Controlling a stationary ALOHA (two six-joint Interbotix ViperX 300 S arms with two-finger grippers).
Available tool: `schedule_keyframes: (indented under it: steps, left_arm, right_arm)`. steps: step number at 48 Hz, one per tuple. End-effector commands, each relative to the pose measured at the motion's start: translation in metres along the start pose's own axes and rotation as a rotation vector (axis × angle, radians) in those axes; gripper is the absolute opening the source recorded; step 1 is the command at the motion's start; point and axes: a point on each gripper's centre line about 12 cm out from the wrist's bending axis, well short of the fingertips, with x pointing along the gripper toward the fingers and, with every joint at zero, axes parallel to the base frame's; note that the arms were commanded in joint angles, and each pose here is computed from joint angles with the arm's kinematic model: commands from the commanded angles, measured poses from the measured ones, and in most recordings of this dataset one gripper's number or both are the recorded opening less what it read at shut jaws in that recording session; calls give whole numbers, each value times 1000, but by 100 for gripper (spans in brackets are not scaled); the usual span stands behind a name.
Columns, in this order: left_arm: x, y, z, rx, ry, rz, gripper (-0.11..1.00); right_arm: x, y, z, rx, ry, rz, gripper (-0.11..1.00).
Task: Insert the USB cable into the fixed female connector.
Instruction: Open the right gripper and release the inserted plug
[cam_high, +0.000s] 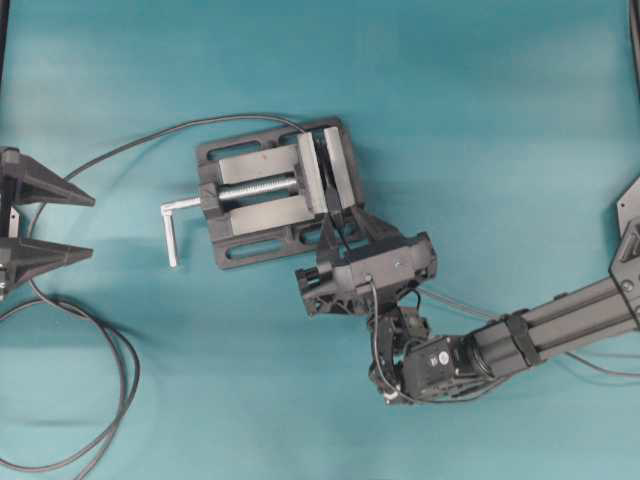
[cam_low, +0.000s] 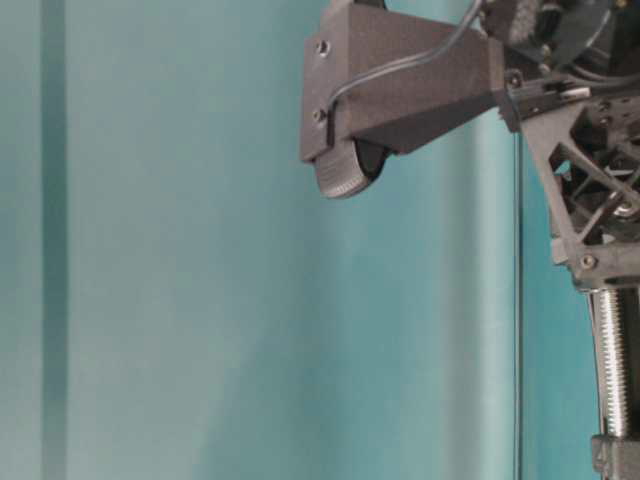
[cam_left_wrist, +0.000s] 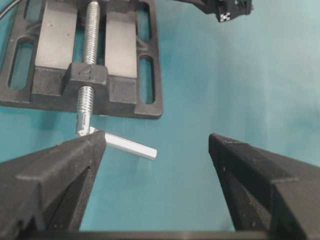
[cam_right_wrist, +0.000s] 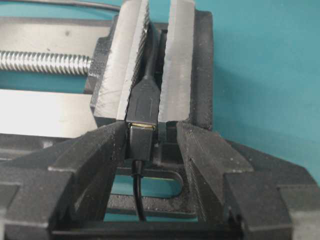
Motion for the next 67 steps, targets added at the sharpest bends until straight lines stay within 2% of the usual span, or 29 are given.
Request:
schedule_keyframes:
  steps: [1, 21, 41, 53, 67]
  left_arm:
    - [0, -2, 8, -7, -19, -6, 99]
    - [0, -2, 8, -5, -19, -5, 99]
    - [0, -3, 9, -7, -20, -6, 99]
    - [0, -2, 7, -7, -18, -5, 99]
    - [0, -2, 8, -7, -19, -6, 99]
  right_arm:
    - [-6, 4, 24, 63, -2, 1, 59]
    - [-37, 13, 20, 68, 14, 72, 60]
    - [-41, 7, 27, 51, 26, 94, 60]
    - [-49, -8, 30, 9, 65, 194, 60]
    - [-51, -34, 45, -34, 85, 333, 60]
